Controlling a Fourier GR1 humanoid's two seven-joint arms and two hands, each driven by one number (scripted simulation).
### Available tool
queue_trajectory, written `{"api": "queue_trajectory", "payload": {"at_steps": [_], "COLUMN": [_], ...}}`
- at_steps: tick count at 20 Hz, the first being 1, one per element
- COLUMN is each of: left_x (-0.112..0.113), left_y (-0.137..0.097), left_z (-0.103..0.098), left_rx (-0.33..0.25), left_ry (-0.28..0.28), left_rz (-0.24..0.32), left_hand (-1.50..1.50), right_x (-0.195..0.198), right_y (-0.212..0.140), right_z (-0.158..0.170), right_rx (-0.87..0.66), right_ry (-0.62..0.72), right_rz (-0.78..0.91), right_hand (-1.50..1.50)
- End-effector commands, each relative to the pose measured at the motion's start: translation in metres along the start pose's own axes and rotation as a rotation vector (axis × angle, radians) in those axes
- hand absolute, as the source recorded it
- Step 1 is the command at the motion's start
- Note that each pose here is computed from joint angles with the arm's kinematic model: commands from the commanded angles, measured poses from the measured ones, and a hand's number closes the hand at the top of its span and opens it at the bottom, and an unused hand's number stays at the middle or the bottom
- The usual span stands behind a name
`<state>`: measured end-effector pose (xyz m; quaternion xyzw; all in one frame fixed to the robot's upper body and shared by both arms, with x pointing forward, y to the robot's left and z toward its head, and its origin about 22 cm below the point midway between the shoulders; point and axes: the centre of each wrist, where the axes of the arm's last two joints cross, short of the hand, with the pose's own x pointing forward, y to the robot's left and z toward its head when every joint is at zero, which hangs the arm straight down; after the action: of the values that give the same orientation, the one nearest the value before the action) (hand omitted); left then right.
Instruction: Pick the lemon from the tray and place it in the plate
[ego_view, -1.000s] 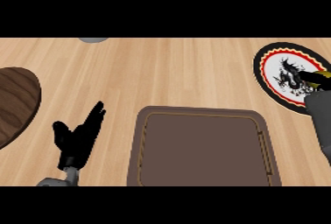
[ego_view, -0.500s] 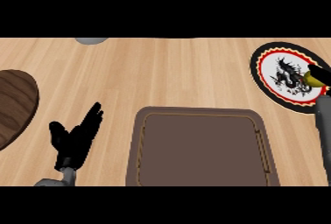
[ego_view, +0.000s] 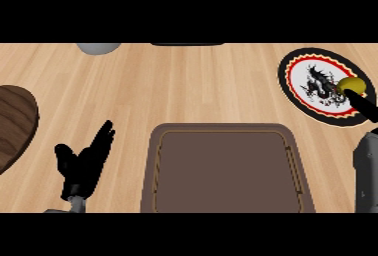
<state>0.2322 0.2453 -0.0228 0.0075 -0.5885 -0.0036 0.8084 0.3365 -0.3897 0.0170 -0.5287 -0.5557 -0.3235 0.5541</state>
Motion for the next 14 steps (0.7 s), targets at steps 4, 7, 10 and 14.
{"api": "queue_trajectory", "payload": {"at_steps": [4, 7, 10, 14], "left_x": [-0.011, -0.019, -0.007, -0.008], "left_y": [0.004, -0.006, -0.011, -0.008], "left_z": [0.003, 0.013, -0.002, 0.004], "left_rx": [0.003, -0.001, -0.006, -0.016], "left_ry": [0.073, 0.08, 0.065, 0.067], "left_rz": [0.005, 0.019, 0.003, 0.023], "left_hand": [0.0, 0.0, 0.0, 0.0], "right_x": [-0.031, -0.028, -0.04, -0.022], "right_y": [-0.022, -0.047, -0.058, -0.071], "right_z": [0.065, 0.064, 0.091, 0.108], "right_rx": [0.127, 0.15, 0.161, 0.172], "right_ry": [-0.007, -0.007, 0.001, 0.007], "right_rz": [-0.019, 0.036, 0.081, 0.099], "right_hand": [-1.5, -1.5, -1.5, -1.5]}}
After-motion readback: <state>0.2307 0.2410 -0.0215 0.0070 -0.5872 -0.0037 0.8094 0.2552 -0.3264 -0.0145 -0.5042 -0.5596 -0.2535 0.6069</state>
